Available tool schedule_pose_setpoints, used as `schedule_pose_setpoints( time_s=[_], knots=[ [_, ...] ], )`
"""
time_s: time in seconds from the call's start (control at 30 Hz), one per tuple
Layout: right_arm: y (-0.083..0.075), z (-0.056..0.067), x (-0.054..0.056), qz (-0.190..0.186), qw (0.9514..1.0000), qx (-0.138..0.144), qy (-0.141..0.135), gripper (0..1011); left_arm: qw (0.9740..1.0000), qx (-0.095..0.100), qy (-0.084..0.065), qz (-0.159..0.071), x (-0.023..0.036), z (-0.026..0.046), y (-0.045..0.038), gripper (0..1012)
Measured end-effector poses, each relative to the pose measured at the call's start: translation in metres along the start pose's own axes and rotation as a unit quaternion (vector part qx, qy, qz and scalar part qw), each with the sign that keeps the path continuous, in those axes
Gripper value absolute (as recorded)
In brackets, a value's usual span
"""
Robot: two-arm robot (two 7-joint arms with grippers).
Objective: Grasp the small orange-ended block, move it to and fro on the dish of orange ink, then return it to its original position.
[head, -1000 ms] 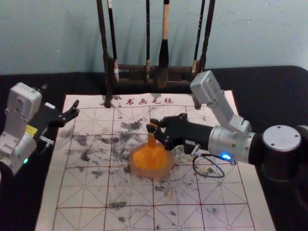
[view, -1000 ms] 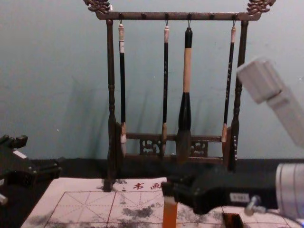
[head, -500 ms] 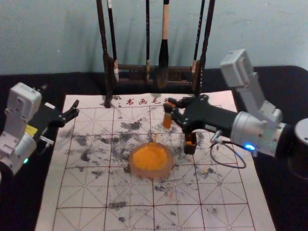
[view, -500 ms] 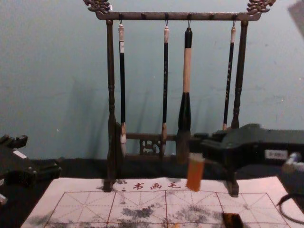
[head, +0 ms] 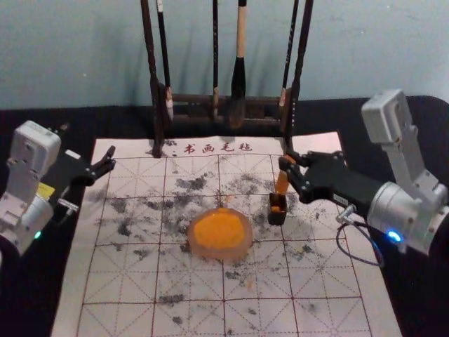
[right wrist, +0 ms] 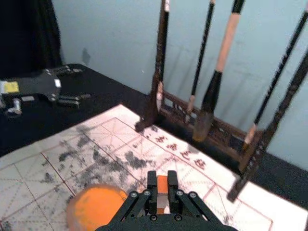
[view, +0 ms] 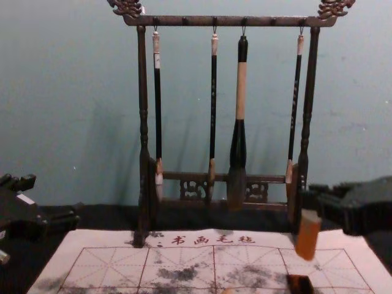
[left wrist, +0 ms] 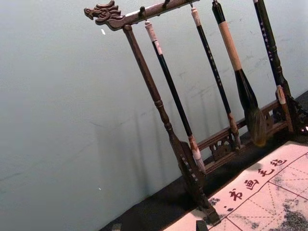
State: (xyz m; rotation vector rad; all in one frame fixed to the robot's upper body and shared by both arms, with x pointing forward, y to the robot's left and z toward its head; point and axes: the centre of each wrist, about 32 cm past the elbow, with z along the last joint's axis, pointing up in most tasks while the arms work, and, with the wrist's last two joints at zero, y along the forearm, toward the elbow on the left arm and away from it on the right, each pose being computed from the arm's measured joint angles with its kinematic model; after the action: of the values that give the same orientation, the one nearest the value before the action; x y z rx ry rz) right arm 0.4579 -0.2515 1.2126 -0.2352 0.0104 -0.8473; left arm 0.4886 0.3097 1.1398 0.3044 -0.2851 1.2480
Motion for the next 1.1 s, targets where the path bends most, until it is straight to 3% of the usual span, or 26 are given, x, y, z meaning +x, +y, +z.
schedule_pose_setpoints(
  time_s=[0.47, 1.1],
  knots=[
    [0.003, -0.023, -0.014, -0.035, 0.9993, -0.012, 0.008, 107, 1.0000, 0.000, 0.000, 0.000, 0.0000, 0.0000, 0.0000, 1001],
    [0.015, -0.030, -0.015, -0.040, 0.9991, -0.017, 0.007, 107, 1.0000, 0.000, 0.000, 0.000, 0.0000, 0.0000, 0.0000, 1001]
  ],
)
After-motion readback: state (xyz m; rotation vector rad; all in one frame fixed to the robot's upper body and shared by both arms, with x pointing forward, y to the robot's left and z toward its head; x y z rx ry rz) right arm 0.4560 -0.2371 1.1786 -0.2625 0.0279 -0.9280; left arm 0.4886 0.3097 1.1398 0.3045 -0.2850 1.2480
